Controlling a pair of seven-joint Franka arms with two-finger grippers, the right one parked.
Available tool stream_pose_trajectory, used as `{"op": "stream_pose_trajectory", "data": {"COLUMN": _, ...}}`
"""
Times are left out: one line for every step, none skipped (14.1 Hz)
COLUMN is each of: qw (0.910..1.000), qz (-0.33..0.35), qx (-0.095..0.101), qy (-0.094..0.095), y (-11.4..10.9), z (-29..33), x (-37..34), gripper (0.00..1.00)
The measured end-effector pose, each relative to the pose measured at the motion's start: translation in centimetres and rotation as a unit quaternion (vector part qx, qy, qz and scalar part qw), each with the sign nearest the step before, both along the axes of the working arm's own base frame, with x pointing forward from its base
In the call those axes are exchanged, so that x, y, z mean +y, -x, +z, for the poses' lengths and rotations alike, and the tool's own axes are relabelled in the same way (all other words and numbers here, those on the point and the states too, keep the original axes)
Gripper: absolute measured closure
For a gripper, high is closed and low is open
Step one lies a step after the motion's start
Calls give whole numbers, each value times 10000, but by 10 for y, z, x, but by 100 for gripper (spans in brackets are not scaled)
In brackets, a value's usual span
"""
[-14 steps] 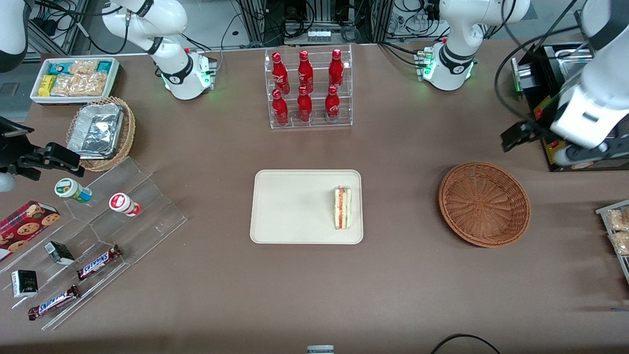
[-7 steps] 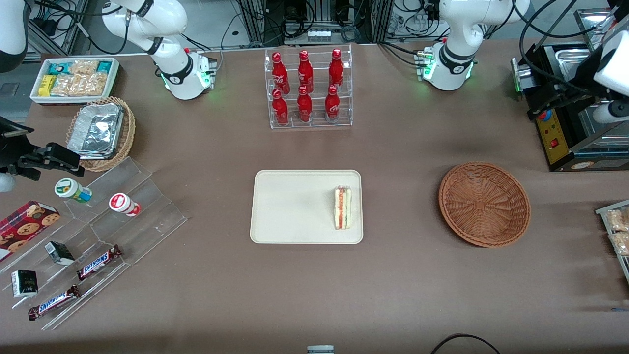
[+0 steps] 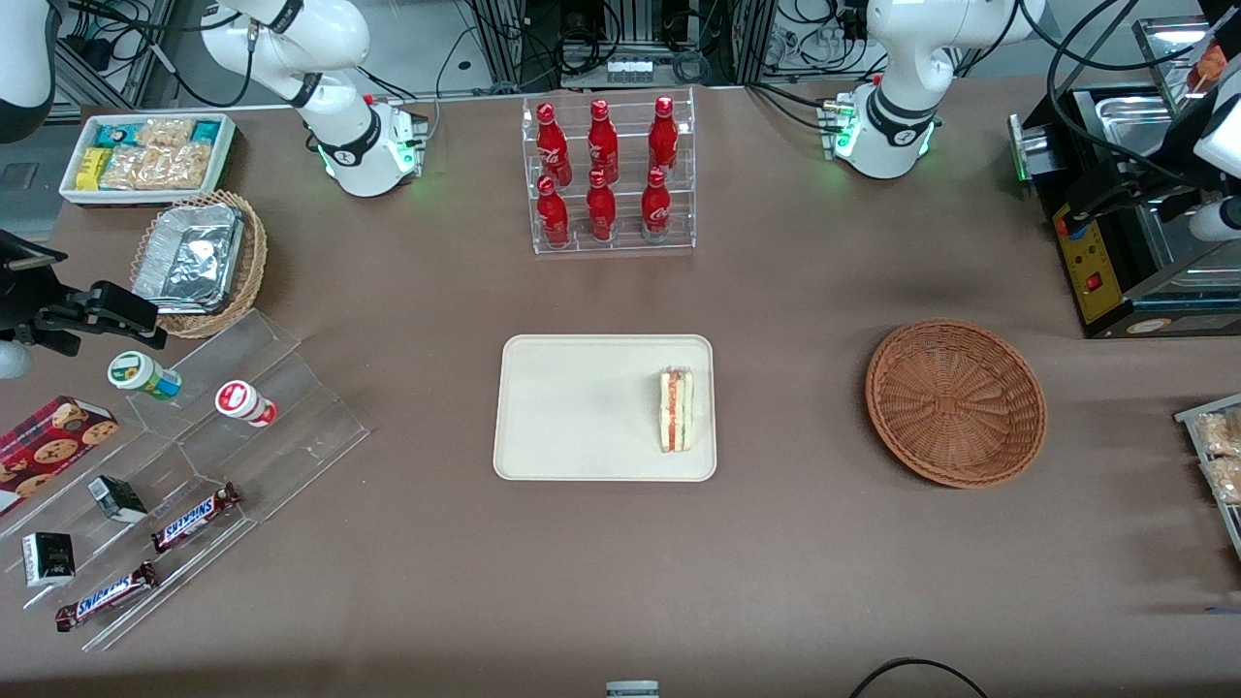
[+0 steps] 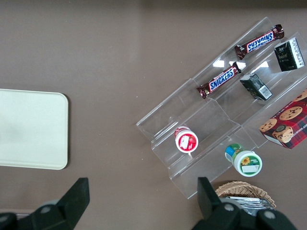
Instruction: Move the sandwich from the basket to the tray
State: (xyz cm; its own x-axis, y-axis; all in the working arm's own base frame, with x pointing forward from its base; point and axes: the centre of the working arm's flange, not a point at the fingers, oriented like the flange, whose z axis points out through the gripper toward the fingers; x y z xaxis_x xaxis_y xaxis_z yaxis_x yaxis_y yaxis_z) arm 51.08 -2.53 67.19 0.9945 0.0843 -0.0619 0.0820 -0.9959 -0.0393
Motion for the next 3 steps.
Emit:
{"op": "stream_pose_trajectory", "data": {"qw": 10000, "qz": -11, "qx": -6, "qy": 0, "y": 0, "z": 0, "x": -1, "gripper": 0}}
{"op": "stream_pose_trajectory", "data": {"qw": 10000, "qz": -17, "qx": -21, "qy": 3, "y": 0, "z": 0, "x": -2, "gripper": 0}}
{"op": "stream_pose_trajectory", "data": {"qw": 10000, "qz": -20, "qx": -36, "qy": 5, "y": -1, "z": 1, "x": -2, "gripper": 0}}
